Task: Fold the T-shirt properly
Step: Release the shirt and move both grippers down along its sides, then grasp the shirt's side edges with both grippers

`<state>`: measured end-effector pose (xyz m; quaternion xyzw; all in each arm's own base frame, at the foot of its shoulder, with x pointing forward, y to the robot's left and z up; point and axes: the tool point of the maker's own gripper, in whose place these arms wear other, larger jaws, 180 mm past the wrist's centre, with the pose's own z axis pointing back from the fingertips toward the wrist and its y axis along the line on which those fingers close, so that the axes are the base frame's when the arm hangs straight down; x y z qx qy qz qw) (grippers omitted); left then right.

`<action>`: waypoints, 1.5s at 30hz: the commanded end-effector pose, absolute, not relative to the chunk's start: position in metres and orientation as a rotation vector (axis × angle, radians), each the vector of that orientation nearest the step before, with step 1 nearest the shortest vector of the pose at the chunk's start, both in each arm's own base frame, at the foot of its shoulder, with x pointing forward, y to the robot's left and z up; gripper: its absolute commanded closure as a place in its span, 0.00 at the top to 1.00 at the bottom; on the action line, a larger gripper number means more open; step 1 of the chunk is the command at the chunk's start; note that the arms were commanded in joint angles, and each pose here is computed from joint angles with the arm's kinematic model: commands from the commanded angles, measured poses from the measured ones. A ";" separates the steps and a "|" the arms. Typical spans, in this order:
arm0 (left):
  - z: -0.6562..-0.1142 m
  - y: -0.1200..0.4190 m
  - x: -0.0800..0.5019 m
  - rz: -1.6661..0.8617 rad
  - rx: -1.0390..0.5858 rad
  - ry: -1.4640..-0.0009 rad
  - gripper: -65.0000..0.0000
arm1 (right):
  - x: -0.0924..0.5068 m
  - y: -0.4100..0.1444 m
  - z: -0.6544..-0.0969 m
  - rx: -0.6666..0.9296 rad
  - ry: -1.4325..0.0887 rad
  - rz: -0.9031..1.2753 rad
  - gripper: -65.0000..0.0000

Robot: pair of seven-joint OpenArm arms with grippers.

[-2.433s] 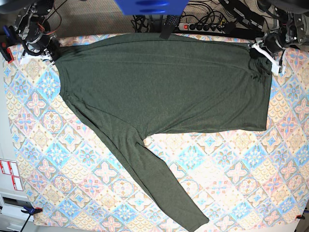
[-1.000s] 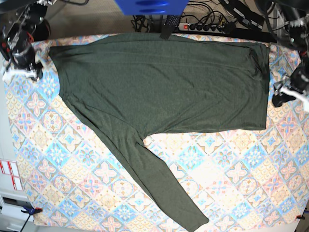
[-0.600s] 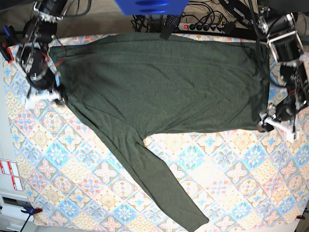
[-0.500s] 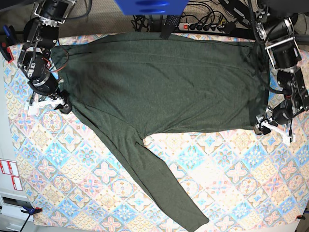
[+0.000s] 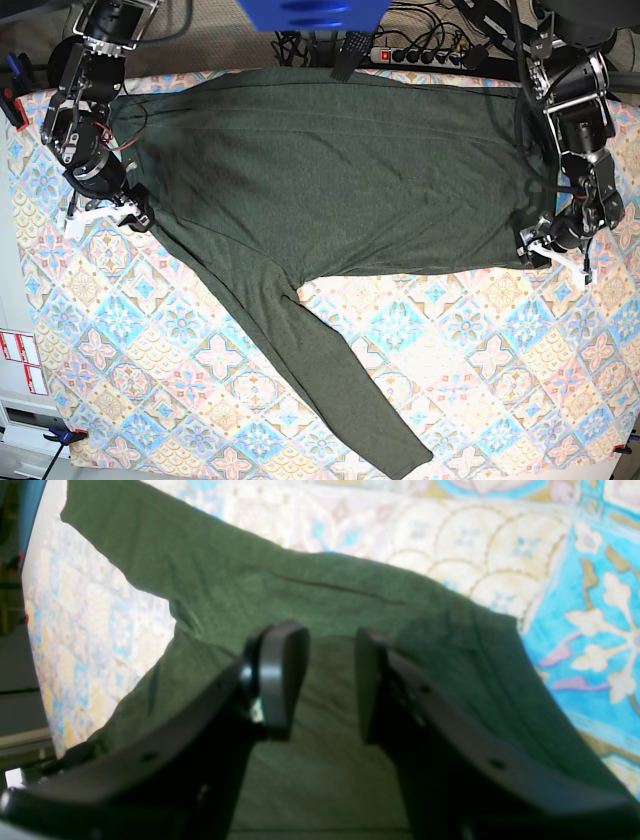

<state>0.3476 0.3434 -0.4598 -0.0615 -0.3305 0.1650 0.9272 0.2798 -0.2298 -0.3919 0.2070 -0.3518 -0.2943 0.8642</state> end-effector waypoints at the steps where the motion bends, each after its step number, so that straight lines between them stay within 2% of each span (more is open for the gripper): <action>1: -0.448 0.353 0.356 0.339 -0.116 -0.700 0.69 | 0.290 -0.233 -0.377 0.445 -0.791 -0.598 0.31; 12: -0.459 0.346 0.347 0.320 -0.119 -0.666 0.68 | 0.290 -0.233 -0.376 0.444 -0.792 -0.597 0.31; 15: -0.469 0.332 0.339 0.265 -0.125 -0.627 0.55 | 0.290 -0.233 -0.376 0.444 -0.792 -0.597 0.31; 18: -0.478 0.318 0.337 0.204 -0.128 -0.593 0.30 | 0.290 -0.233 -0.376 0.444 -0.792 -0.597 0.31; 20: -0.482 0.308 0.336 0.198 -0.144 -0.587 0.17 | 0.290 -0.233 -0.376 0.444 -0.792 -0.597 0.31; 25: -0.478 0.303 0.332 0.164 -0.140 -0.606 0.11 | 0.290 -0.233 -0.376 0.444 -0.792 -0.597 0.31; 28: -0.469 0.301 0.332 0.135 -0.132 -0.637 0.00 | 0.290 -0.233 -0.377 0.444 -0.790 -0.598 0.31; 32: -0.461 0.298 0.331 0.103 -0.123 -0.667 0.00 | 0.292 -0.234 -0.376 0.442 -0.795 -0.595 0.31; 37: -0.452 0.295 0.323 0.062 -0.111 -0.693 0.00 | 0.289 -0.245 -0.383 0.299 -0.762 -0.485 0.32; 41: -0.443 0.305 0.313 0.090 -0.092 -0.727 0.00 | 0.302 -0.240 -0.383 0.193 -0.747 -0.335 0.42; 45: -0.433 0.305 0.305 0.067 -0.078 -0.752 0.00 | 0.317 -0.236 -0.379 0.076 -0.745 -0.183 0.46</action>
